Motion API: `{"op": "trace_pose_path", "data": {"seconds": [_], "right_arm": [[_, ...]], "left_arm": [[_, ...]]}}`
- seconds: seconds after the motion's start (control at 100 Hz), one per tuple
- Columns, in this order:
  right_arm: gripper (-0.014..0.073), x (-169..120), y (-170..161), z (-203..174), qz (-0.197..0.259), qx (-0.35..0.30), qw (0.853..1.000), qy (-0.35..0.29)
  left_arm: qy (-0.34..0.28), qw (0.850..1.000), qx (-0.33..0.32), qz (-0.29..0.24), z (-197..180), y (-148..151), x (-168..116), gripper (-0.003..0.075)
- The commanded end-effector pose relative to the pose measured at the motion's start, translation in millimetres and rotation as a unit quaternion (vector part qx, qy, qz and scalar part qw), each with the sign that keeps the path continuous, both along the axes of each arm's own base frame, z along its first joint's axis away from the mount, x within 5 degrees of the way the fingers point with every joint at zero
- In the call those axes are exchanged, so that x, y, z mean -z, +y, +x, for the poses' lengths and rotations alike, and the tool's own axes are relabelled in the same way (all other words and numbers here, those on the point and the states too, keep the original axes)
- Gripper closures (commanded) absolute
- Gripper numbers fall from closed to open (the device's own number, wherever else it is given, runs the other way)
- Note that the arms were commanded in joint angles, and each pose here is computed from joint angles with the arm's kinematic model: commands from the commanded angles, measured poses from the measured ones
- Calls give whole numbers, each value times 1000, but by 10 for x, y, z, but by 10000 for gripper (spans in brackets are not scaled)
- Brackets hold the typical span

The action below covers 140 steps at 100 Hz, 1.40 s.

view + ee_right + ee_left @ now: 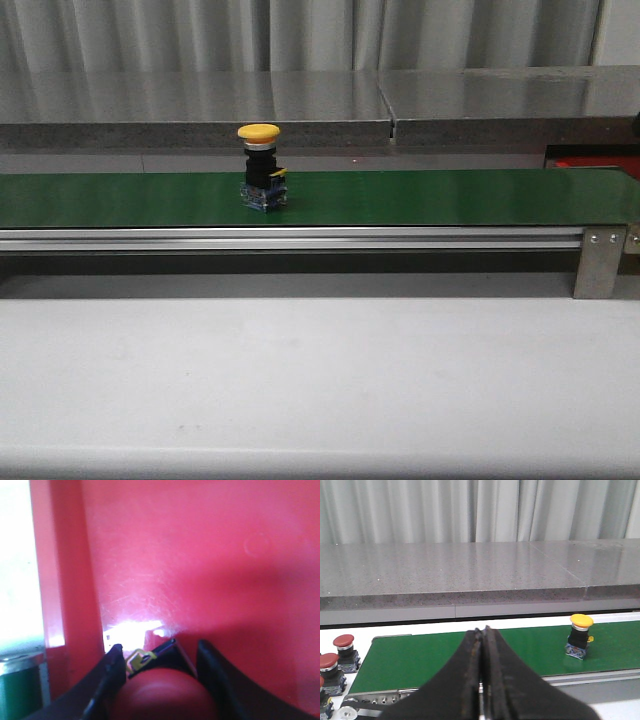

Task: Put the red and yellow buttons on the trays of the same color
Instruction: 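Lift the red button into the red tray and open the right gripper, then move the right gripper back to the belt and grasp the yellow button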

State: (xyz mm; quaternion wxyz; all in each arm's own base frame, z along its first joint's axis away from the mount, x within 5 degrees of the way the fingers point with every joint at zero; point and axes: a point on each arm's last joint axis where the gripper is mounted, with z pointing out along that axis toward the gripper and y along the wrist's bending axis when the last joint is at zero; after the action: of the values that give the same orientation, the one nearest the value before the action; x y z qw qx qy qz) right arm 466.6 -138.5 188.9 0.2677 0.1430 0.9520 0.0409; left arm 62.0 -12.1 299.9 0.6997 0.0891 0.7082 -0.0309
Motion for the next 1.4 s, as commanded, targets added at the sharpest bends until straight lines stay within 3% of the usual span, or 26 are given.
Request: {"op": "trace_pose_path", "data": {"seconds": [0.0,0.11,0.28,0.37,0.64,1.0,1.19,1.39], "right_arm": [[491,-367,-4,38,-15,3,998,-61],[426,-348,-4,40,-14,2,998,-58],[76,-434,1,41,-13,-1,998,-59],[-24,-540,9,47,-10,-9,998,-55],[-19,-1083,60,-20,-8,-35,998,-55],[-19,-1972,369,-529,-35,-62,991,-117],[-19,-2047,679,-899,-46,-91,986,-133],[-19,-1817,1025,-1299,-38,-133,984,-111]], "left_arm": [[-45,999,-4,-15,-4,9,-146,739],[-45,999,-4,-15,-4,9,-146,739],[-45,999,-4,-15,-4,9,-146,739],[-45,999,-4,-15,-4,9,-146,739],[-45,999,-4,-15,-4,9,-146,739],[-45,999,-4,-15,-4,9,-146,739],[-45,999,-4,-15,-4,9,-146,739],[-45,999,-4,-15,-4,9,-146,739]]}}
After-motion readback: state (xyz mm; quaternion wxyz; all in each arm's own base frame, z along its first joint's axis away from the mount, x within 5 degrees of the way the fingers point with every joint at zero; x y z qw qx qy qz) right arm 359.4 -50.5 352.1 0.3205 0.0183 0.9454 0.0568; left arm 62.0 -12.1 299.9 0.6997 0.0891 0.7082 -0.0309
